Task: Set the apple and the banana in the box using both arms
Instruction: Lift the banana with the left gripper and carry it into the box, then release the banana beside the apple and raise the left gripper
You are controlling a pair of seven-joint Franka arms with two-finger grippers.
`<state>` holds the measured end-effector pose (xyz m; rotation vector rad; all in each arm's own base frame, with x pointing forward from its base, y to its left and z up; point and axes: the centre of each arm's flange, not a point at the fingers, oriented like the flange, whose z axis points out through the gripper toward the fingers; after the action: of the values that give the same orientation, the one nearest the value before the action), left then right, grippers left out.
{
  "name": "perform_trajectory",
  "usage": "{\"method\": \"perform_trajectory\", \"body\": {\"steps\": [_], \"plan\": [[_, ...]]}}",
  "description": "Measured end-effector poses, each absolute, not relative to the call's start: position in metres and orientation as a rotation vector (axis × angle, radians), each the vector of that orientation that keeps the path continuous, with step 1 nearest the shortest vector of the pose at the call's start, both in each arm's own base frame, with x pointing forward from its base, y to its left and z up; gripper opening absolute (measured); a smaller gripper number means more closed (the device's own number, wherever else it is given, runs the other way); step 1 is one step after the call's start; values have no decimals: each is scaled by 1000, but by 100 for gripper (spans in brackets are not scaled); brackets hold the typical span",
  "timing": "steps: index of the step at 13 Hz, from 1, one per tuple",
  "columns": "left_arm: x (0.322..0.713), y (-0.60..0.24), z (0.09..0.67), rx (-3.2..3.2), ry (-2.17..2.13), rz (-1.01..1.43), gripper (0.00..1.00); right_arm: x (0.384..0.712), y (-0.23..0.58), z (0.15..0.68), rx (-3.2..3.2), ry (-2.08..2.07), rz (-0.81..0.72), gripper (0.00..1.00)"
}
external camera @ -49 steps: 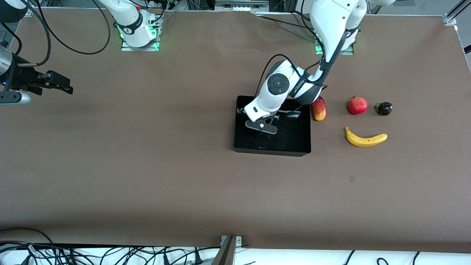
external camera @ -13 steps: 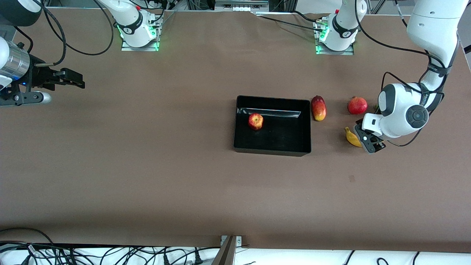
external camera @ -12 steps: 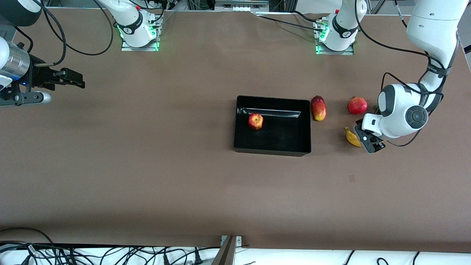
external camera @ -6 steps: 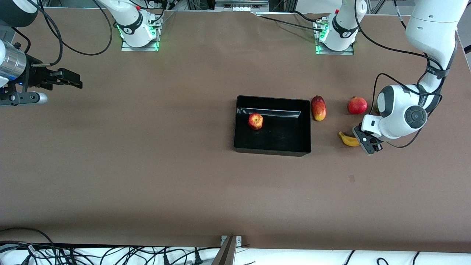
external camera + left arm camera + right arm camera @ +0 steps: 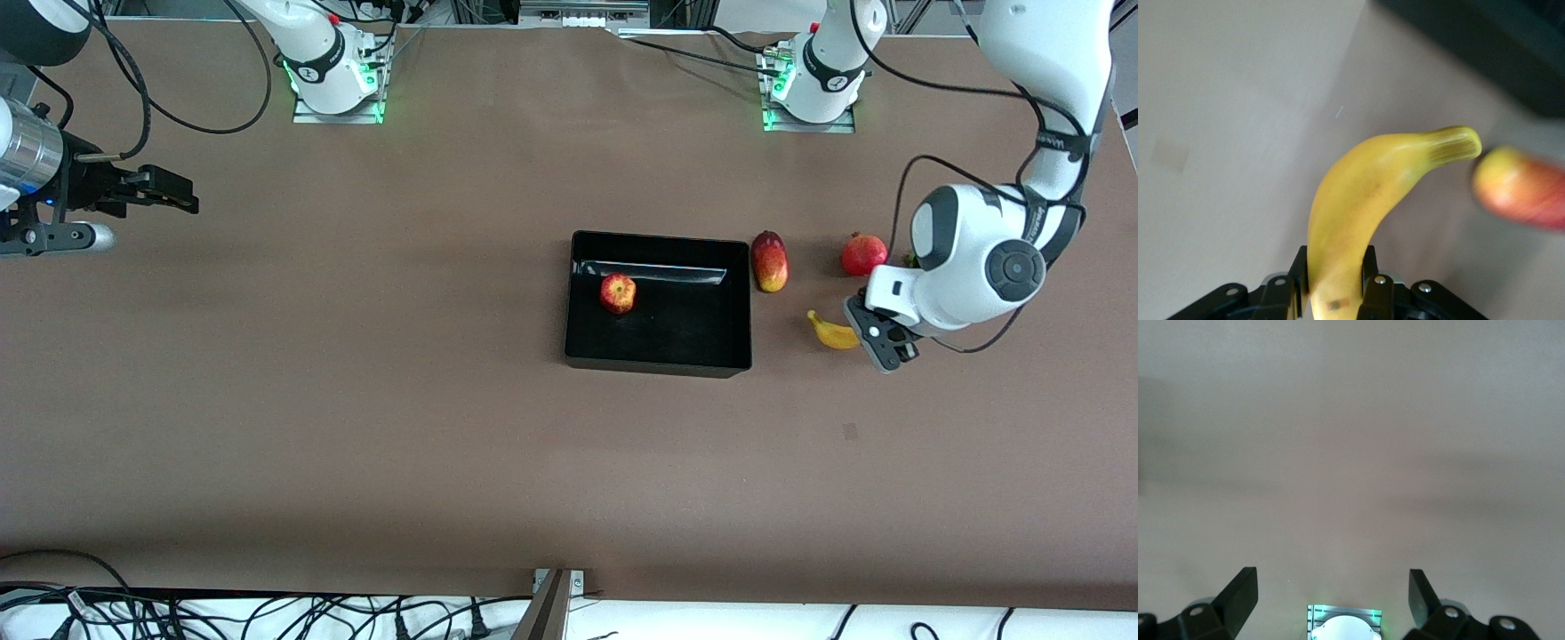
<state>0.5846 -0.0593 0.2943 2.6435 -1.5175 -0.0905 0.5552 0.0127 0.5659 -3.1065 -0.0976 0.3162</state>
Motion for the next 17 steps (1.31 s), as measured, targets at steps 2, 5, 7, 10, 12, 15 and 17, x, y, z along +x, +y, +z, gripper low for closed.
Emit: {"method": "perform_trajectory", "body": {"steps": [2,5,7,10,12,15,17], "plan": [[568,-138,316,2708,-1406,-99,34,555,12,566,-3106,-97,316,100],[532,-238,311,2816,-1212,-147,34,555,12,566,-3106,-96,316,100],[515,-271,299,2842,-1165,-176,34,555,12,566,-3106,-95,316,100],[515,-278,267,2848,-1154,-163,34,555,11,566,-3107,-94,315,100],[520,-276,246,2854,-1142,-147,34,555,11,566,-3107,-94,314,100],[521,-277,216,2854,-1141,-135,34,555,11,566,-3107,-94,314,100],[521,-283,207,2850,-1150,-121,34,555,11,566,-3107,-94,314,100]]}}
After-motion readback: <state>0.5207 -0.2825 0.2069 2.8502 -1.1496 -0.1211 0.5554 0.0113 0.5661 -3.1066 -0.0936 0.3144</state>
